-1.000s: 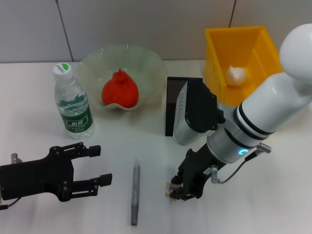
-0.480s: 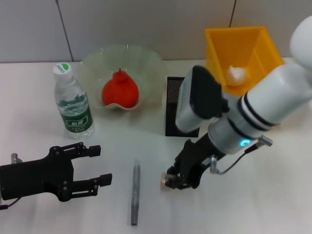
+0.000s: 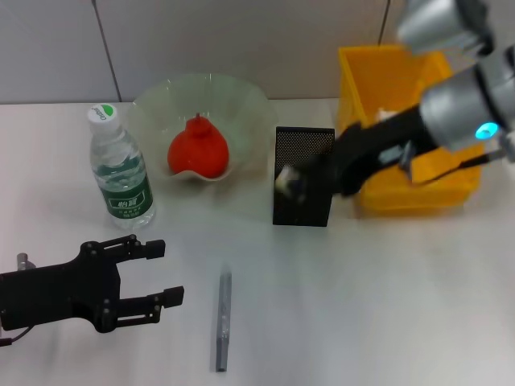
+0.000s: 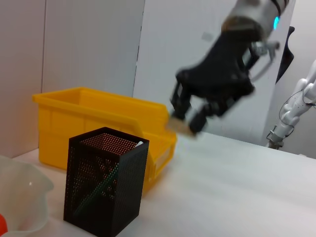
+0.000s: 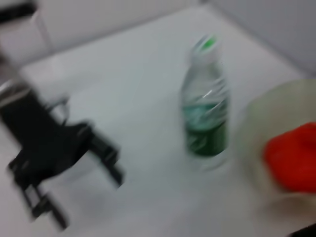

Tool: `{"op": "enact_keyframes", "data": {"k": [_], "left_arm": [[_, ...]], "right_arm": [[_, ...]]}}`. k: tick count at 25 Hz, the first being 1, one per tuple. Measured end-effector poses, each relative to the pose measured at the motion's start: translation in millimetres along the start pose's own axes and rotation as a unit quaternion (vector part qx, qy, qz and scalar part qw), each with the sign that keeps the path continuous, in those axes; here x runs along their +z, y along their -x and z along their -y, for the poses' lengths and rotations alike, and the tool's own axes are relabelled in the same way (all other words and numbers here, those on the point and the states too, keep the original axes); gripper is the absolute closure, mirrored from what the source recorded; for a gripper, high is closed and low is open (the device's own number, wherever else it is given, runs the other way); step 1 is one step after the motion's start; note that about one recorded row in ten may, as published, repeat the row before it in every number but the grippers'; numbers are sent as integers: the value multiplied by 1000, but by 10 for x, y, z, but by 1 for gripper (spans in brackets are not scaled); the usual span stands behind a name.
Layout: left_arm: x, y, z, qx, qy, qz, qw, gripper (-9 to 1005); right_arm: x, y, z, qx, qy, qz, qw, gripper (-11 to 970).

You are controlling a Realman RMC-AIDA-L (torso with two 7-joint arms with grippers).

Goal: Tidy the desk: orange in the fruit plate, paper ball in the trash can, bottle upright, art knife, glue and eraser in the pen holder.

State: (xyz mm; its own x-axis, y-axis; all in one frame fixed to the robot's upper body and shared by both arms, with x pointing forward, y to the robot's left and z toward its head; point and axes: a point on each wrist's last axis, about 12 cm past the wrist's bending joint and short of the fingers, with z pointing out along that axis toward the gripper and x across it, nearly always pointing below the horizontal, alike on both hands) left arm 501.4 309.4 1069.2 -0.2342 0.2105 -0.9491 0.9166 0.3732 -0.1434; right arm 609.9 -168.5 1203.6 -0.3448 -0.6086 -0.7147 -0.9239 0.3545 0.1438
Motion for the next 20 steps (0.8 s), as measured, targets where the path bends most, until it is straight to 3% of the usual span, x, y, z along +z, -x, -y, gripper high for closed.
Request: {"op": "enact_keyframes", "data": {"k": [7, 11, 20], "left_arm": [[-11, -3, 0, 0, 1, -1, 1000, 252], [-11, -2, 1, 0, 0, 0, 1000, 253], [-1, -5, 16, -1, -5, 0, 1000, 254]], "right_arm": [[-282, -11, 227, 51, -80, 40, 995, 709], [-265, 63, 305, 61, -114, 16, 991, 709], [-79, 159, 319, 54, -131, -16, 990, 708]]}}
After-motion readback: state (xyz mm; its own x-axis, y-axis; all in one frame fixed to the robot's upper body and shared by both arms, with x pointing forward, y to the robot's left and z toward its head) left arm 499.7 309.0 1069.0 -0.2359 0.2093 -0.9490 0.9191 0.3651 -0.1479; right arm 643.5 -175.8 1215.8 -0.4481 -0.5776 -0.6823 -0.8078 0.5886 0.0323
